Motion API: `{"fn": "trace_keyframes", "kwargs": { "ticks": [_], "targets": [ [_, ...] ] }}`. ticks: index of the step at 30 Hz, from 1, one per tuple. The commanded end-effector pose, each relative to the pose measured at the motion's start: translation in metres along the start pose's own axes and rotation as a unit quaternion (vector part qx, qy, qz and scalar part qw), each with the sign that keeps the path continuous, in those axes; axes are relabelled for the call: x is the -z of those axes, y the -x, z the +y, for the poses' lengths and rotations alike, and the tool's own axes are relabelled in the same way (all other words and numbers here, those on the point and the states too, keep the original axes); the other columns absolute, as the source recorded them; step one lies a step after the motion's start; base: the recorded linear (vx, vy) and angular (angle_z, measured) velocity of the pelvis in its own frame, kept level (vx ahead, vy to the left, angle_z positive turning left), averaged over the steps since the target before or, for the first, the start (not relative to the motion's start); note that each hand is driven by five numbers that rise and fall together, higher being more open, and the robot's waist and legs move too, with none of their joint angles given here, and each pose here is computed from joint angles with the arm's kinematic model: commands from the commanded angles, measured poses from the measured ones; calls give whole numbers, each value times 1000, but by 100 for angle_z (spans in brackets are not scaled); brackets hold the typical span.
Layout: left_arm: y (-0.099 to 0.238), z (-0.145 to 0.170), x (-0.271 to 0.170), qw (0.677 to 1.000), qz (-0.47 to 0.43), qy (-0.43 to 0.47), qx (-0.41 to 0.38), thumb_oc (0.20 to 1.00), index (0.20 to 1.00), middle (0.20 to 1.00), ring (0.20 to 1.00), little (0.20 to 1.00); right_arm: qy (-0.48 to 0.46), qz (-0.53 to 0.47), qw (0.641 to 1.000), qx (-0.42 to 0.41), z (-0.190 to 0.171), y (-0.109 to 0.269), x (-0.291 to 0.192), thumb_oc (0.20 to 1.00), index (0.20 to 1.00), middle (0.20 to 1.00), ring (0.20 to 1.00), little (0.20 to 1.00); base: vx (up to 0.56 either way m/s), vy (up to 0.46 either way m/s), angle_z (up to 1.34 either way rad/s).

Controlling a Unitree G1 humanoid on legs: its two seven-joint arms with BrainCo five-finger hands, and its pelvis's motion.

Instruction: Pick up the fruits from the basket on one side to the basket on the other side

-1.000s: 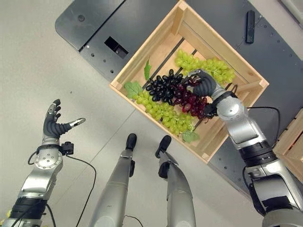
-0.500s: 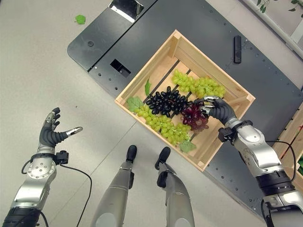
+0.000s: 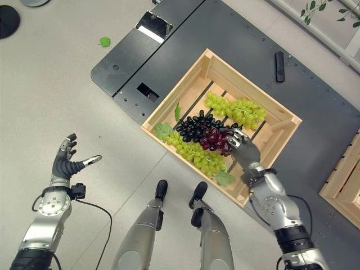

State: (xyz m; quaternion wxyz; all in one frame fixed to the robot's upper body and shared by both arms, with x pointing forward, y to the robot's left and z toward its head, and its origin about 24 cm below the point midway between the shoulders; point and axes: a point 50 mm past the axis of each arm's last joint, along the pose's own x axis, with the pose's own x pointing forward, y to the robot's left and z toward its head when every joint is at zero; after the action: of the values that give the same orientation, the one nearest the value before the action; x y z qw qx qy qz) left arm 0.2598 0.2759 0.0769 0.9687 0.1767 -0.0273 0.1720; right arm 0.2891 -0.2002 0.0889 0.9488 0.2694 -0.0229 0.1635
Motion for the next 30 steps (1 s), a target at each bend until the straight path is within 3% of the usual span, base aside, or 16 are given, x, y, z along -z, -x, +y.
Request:
{"fn": "trace_keyframes", "kwargs": {
  "ticks": [1,19,30],
  "targets": [
    [-1,7,-13,999,-39,23,-25,1000,1000,1000,1000,1000,-19,-62,995,-79,27,-5,-23,200,200,200,200,200,0,0,0],
    [4,-6,-8,998,-35,41,-12,1000,1000,1000,1000,1000,-86,-69,985,-132,49,-7,-8,200,200,200,200,200,-2,1,1],
    [9,-8,4,999,-12,46,1,1000,1000,1000,1000,1000,-79,-66,982,-158,61,-10,-9,200,200,200,200,200,-8,13,0]
  ]
}}
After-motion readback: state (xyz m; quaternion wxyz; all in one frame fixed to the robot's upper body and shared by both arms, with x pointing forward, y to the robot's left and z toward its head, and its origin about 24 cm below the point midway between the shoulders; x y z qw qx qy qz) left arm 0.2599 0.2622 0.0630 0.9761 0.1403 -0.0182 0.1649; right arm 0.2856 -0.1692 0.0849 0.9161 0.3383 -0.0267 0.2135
